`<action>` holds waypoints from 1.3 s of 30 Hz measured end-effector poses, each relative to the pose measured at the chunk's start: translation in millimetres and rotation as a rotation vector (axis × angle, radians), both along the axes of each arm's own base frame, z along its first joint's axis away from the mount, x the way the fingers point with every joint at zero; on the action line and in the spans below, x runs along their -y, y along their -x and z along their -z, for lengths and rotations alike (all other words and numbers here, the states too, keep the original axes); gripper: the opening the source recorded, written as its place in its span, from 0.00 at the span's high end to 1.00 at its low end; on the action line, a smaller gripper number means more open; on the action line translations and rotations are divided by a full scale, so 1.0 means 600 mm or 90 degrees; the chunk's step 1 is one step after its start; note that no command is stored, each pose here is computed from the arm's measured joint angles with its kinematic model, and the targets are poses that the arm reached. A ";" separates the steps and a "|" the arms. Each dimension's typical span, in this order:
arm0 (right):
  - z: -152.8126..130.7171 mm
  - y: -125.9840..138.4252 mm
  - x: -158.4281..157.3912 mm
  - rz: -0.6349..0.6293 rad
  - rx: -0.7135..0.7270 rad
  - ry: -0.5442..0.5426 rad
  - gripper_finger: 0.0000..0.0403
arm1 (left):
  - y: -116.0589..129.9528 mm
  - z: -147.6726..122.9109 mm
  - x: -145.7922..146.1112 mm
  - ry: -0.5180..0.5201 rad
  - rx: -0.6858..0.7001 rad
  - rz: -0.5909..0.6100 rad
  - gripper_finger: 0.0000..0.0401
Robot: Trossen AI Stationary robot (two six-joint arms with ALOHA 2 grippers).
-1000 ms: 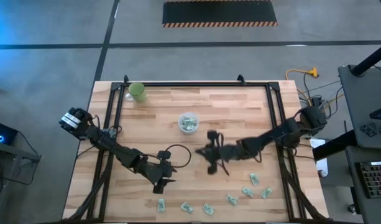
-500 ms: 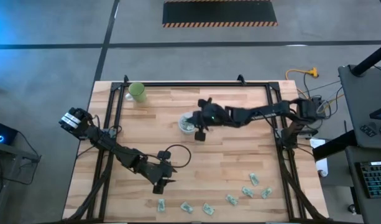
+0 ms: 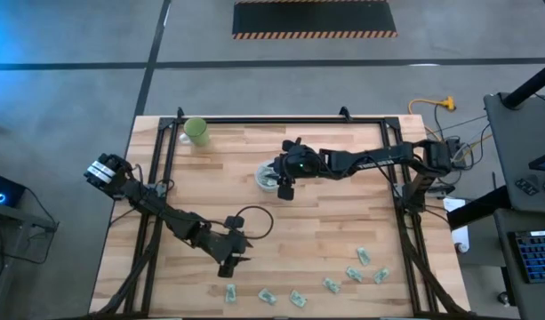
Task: Pick and place Stevia / Truvia into bins
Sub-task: Put the green stevia packet into the transparent container
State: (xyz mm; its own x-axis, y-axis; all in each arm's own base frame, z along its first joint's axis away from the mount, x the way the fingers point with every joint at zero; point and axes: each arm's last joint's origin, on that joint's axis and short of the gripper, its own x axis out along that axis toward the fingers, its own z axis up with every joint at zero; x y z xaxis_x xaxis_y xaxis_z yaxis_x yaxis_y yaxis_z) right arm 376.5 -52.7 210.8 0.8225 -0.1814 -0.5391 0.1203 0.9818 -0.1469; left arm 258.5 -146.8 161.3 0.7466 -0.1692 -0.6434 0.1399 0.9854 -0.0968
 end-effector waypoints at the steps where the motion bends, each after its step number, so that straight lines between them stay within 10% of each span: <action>1: 0.001 0.001 0.000 0.003 -0.001 0.001 0.60 | 0.000 0.000 0.000 0.001 0.001 0.000 0.57; 12: 0.008 0.010 0.008 0.060 -0.063 -0.026 0.58 | -0.001 -0.001 0.001 0.003 0.002 0.001 0.57; 39: 0.011 0.054 -0.200 -0.357 -0.294 -0.231 0.59 | 0.061 -0.006 0.093 0.208 -0.093 0.110 0.57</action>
State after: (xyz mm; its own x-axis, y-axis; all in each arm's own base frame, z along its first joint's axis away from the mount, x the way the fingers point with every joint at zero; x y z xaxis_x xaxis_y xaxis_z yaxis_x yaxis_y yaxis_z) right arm 343.8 67.5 204.1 0.4197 0.4434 -0.7920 -0.3984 0.8740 0.2782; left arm 221.6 -202.3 164.9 0.5943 -0.4979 -0.6316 0.2626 0.8624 -0.4328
